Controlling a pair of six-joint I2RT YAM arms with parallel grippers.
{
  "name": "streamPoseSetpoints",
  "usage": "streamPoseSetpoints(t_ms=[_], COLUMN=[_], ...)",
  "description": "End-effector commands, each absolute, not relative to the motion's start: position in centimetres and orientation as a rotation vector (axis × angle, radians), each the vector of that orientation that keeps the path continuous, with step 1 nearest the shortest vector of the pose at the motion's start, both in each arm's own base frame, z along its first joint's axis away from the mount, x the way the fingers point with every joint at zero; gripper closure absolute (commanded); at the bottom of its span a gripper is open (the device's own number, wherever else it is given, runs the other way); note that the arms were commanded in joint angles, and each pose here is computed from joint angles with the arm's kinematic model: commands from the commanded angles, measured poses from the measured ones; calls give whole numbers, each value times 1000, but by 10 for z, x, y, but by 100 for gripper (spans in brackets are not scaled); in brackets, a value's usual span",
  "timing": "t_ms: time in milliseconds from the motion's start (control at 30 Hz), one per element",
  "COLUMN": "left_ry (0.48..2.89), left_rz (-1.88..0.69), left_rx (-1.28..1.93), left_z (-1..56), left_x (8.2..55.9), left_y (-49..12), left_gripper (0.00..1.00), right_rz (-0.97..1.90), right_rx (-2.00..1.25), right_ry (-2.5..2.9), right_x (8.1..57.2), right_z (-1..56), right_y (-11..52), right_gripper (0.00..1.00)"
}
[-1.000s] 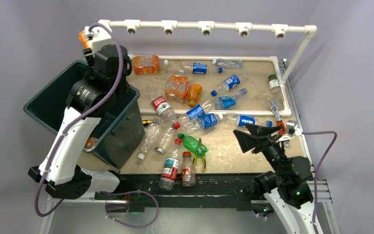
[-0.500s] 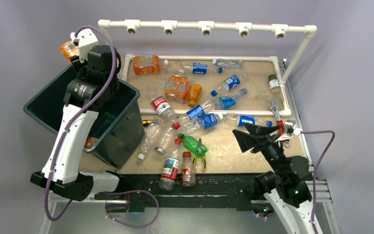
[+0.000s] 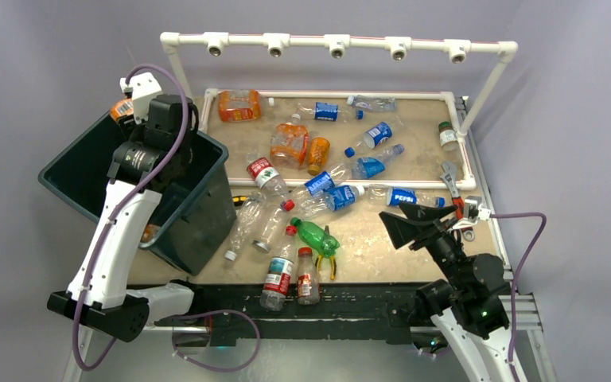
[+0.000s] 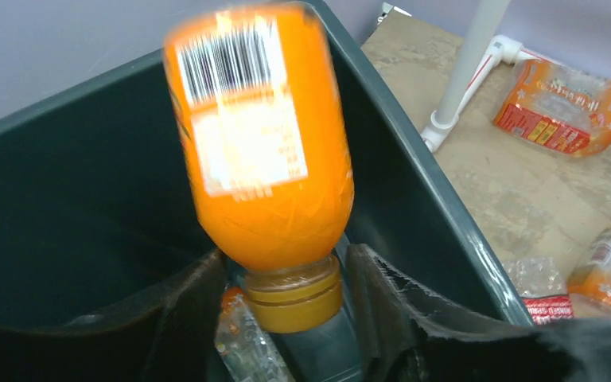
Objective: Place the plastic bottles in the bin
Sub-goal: Place the plastic bottle in the trash bin, then pick up the plastic bottle at the center of the board.
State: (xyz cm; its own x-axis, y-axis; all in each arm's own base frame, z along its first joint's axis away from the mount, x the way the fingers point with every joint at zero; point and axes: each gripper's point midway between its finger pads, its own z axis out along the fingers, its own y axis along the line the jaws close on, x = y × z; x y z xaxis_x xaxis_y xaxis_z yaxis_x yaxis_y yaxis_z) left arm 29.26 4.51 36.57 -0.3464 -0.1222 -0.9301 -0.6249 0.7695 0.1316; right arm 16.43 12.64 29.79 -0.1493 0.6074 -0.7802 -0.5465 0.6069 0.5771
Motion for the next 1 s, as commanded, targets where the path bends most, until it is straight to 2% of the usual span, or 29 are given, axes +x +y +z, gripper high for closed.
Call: streamPoseSetpoints(t_ms=[0,67,100,167,367,533,800,967], left_ry=[1827,1818,1808,1787,1765,1819,1724,1636], left_rz=[466,421,395,346,75,-256,-287,-427], left_rx=[-598,-576,-569,-558,-432,-147,297,525], left_z=[388,400,408,424,452,449,446,433], left_x=[296,296,295,293,296,311,284,266], left_y=[39,35,33,30,-7,-94,-266,-316], left_gripper=[37,16,9,3,1,1,1,1], right_rz=[991,988,987,986,955,901,759,702], right_rx=[54,53,53,52,50,67,196,442], right_ry=[1377,1373,1371,1367,1373,1462,1759,1826], right_x=[162,162,162,163,167,181,227,241], right_z=[306,307,307,309,311,298,237,194], right_y=[123,123,123,123,121,121,124,109], right_gripper=[2,2,2,2,2,2,4,3])
